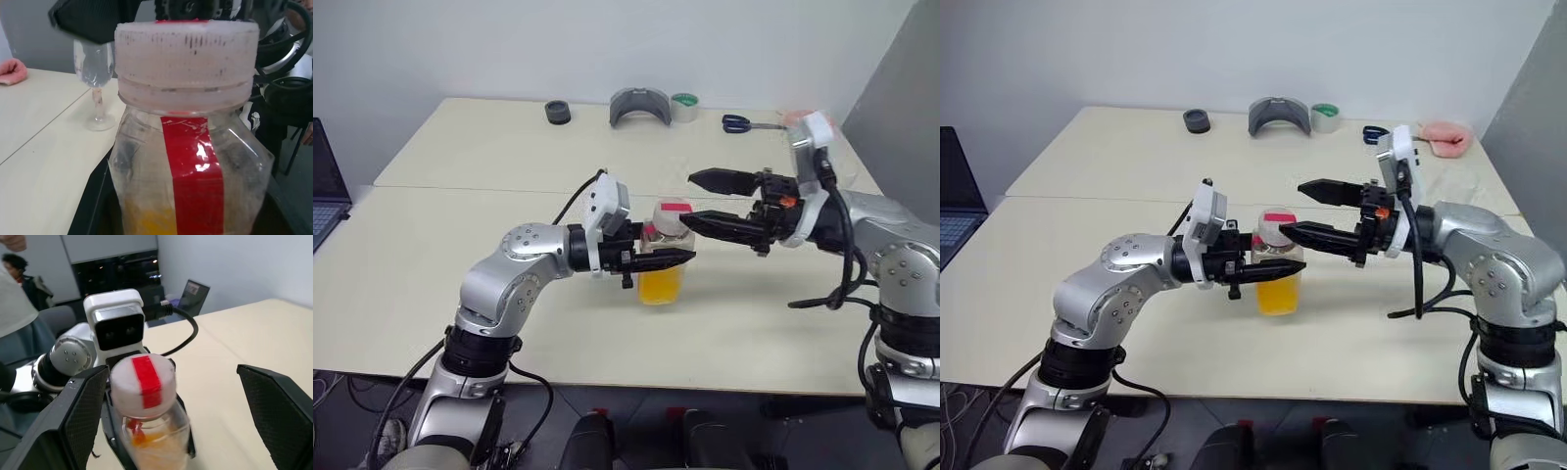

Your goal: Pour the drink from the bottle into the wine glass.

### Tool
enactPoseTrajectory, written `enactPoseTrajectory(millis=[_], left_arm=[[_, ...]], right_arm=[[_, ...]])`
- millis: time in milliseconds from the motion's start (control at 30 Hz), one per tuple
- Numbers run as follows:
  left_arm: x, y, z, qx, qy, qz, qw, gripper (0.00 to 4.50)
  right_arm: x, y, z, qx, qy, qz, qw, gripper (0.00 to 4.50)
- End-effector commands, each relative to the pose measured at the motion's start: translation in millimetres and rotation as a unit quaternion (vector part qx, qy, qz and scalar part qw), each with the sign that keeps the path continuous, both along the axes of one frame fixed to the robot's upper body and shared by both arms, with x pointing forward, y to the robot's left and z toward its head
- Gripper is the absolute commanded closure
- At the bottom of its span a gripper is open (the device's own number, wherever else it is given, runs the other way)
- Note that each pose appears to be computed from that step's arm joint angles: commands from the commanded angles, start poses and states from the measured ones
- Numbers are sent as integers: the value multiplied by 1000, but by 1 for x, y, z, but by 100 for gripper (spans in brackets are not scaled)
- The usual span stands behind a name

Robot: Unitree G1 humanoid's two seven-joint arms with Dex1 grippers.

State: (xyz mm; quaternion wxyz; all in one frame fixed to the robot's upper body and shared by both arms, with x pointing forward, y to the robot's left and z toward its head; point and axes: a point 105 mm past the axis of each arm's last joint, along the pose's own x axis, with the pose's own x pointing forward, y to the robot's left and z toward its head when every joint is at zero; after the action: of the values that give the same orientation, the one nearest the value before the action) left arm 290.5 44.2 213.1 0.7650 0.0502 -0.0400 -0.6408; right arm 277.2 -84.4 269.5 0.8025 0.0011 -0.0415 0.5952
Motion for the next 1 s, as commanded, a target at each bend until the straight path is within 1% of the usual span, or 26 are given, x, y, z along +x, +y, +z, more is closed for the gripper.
enactPoseTrajectory(millis=[33, 100, 200, 400, 500, 700, 800, 933, 967, 1000], left_arm=[[16, -2, 14, -25, -41, 42, 998, 275], [22, -5, 16, -35, -48, 55, 997, 275], [29, -11, 17, -44, -54, 68, 995, 275], [31, -22, 19, -55, -62, 67, 994, 275], [31, -23, 21, -57, -64, 65, 994, 275], [33, -21, 22, -58, -62, 69, 994, 275], [33, -21, 22, -58, -62, 70, 994, 275], [33, -22, 23, -59, -63, 71, 994, 275], [33, -22, 23, -59, -63, 71, 994, 275], [33, -22, 24, -59, -63, 71, 994, 275]], right_arm=[[-6, 6, 4, 20, -28, -79, 996, 2], [-2, 10, 2, 27, -31, -124, 991, 2], [-3, 17, 0, 38, -29, -148, 988, 2], [11, 23, 4, 59, -38, -205, 976, 2], [16, 25, 9, 67, -48, -218, 972, 2], [17, 28, 11, 78, -47, -216, 972, 2], [17, 28, 11, 79, -47, -214, 973, 59], [16, 29, 11, 80, -47, -210, 973, 191], [16, 29, 11, 81, -47, -209, 973, 233], [16, 29, 11, 81, -47, -208, 974, 260]])
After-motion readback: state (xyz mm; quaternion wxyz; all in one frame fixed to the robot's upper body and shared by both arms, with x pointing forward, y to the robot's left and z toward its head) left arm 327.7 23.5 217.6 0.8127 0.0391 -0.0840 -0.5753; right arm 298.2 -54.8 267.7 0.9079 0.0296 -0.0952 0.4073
